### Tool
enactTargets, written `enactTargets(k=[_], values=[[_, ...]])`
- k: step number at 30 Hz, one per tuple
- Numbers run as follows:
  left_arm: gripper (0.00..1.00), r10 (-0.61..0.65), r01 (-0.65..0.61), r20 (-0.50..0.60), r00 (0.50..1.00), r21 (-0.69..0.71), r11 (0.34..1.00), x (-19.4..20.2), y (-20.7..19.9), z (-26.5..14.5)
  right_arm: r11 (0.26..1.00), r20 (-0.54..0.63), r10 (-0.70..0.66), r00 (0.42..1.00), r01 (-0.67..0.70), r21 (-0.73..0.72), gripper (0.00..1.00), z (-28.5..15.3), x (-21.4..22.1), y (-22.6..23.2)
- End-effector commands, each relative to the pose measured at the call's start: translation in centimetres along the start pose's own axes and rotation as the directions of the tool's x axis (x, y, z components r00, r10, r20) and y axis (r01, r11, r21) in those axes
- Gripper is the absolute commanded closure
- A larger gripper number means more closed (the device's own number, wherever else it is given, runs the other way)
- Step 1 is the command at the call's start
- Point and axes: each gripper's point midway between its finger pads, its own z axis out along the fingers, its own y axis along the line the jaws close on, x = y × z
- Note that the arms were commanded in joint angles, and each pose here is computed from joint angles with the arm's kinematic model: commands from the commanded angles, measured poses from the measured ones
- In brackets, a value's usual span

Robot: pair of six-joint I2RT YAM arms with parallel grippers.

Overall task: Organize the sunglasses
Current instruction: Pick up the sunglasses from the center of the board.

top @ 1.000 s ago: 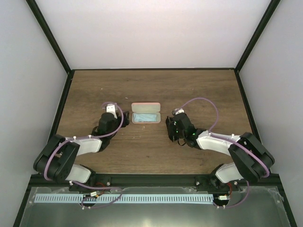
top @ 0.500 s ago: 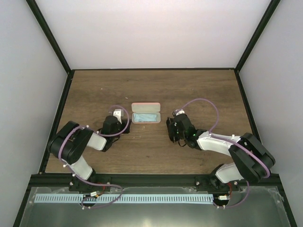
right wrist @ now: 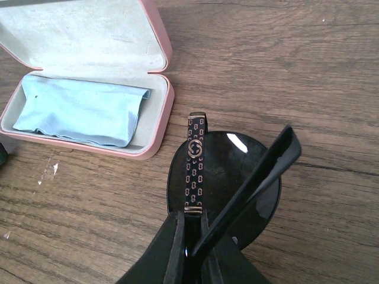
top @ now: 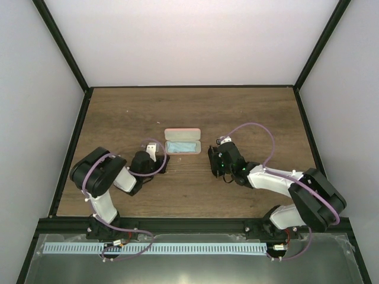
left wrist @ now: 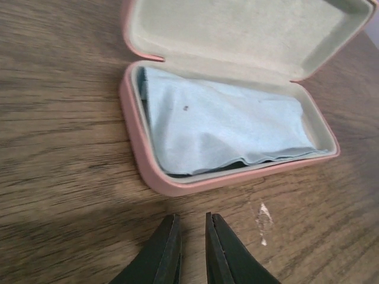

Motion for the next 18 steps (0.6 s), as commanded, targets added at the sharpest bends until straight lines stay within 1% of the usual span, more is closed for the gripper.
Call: enactTargets(k=[1, 5, 7, 10, 13, 15, 18], values=[[0.84, 0.006, -0.002, -0.052, 0.999, 0.065, 0.998, 2.0, -1.3, 0.3, 1.0, 0.031, 0.001, 1.0, -0.001, -0.01, 0.94, -0.2, -1.0, 0.6], [0.83, 0.032, -0.027, -0.071, 0.997, 0.076, 0.997, 2.8, -2.5, 1.3, 1.0, 0.035, 0.004, 0.999, -0.004, -0.007, 0.94, -0.3, -1.1, 0.5], [0.83, 0.043, -0.034, -0.083, 0.996, 0.109, 0.993, 3.1, -3.4, 1.7, 1.0, 0.037, 0.005, 0.999, -0.005, -0.008, 0.94, -0.3, -1.2, 0.5], [0.83, 0.045, -0.034, -0.067, 0.997, 0.151, 0.988, 2.8, -4.4, 1.1, 1.0, 0.035, 0.004, 0.999, -0.004, 0.0, 0.94, -0.3, -1.1, 0.4], [0.81, 0.076, -0.075, -0.009, 0.997, 0.091, 0.993, 1.1, -4.0, -0.1, 1.0, 0.036, 0.005, 0.999, -0.005, 0.004, 0.94, -0.3, -1.1, 0.3], [0.74, 0.099, -0.1, 0.033, 0.995, 0.013, 0.995, -0.3, -3.1, -1.0, 1.0, 0.039, 0.004, 0.999, -0.004, 0.004, 0.94, -0.3, -1.1, 0.3], [0.68, 0.127, -0.121, 0.055, 0.99, -0.092, 0.988, -2.0, -2.0, -1.7, 1.0, 0.035, 0.004, 0.999, -0.004, 0.003, 0.94, -0.2, -1.0, 0.3]])
